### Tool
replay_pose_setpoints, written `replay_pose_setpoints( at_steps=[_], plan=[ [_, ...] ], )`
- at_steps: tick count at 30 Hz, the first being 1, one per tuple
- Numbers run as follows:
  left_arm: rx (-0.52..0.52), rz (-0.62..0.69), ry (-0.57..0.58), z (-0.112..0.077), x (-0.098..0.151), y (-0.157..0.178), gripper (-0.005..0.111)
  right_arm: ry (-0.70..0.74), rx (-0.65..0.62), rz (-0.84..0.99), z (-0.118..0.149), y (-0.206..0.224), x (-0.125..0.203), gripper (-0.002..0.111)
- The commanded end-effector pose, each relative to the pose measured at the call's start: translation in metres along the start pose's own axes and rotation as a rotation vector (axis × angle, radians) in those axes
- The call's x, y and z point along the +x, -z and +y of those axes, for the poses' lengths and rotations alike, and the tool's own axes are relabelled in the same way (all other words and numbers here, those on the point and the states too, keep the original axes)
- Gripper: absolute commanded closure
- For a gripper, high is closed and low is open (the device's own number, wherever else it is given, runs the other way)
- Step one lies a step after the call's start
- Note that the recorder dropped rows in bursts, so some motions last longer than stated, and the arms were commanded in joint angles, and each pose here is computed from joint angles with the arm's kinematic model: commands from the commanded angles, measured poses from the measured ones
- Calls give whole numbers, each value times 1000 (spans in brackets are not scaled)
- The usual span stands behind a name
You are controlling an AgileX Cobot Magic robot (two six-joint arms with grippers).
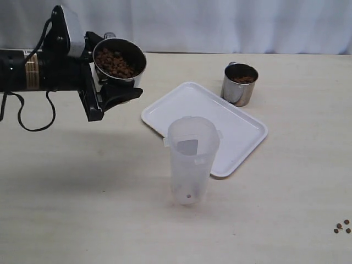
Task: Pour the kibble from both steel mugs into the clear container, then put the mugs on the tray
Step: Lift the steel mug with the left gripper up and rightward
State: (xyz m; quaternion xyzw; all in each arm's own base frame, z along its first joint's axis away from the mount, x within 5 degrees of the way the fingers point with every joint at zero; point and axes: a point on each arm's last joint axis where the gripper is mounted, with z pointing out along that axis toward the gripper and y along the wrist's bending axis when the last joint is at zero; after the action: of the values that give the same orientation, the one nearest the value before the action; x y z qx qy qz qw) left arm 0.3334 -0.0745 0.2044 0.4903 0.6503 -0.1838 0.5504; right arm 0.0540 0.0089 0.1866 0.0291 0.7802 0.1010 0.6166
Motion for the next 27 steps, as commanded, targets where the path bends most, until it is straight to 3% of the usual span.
replay_pose_setpoints(
  at_steps=[1,7,18,27],
  plan=[
    [78,-2,-52,-2,-24,-2,107,15,-48,0,2,0,1,103],
    [143,75,-121,-16,-31,-19,107,24,-86,8,5,0,1,103],
    [140,33,-216,-20,-58,-5,107,24,-86,8,5,0,1,103],
    [213,21,-277,-42,-77,-13,107,24,-86,8,5,0,1,103]
  ],
)
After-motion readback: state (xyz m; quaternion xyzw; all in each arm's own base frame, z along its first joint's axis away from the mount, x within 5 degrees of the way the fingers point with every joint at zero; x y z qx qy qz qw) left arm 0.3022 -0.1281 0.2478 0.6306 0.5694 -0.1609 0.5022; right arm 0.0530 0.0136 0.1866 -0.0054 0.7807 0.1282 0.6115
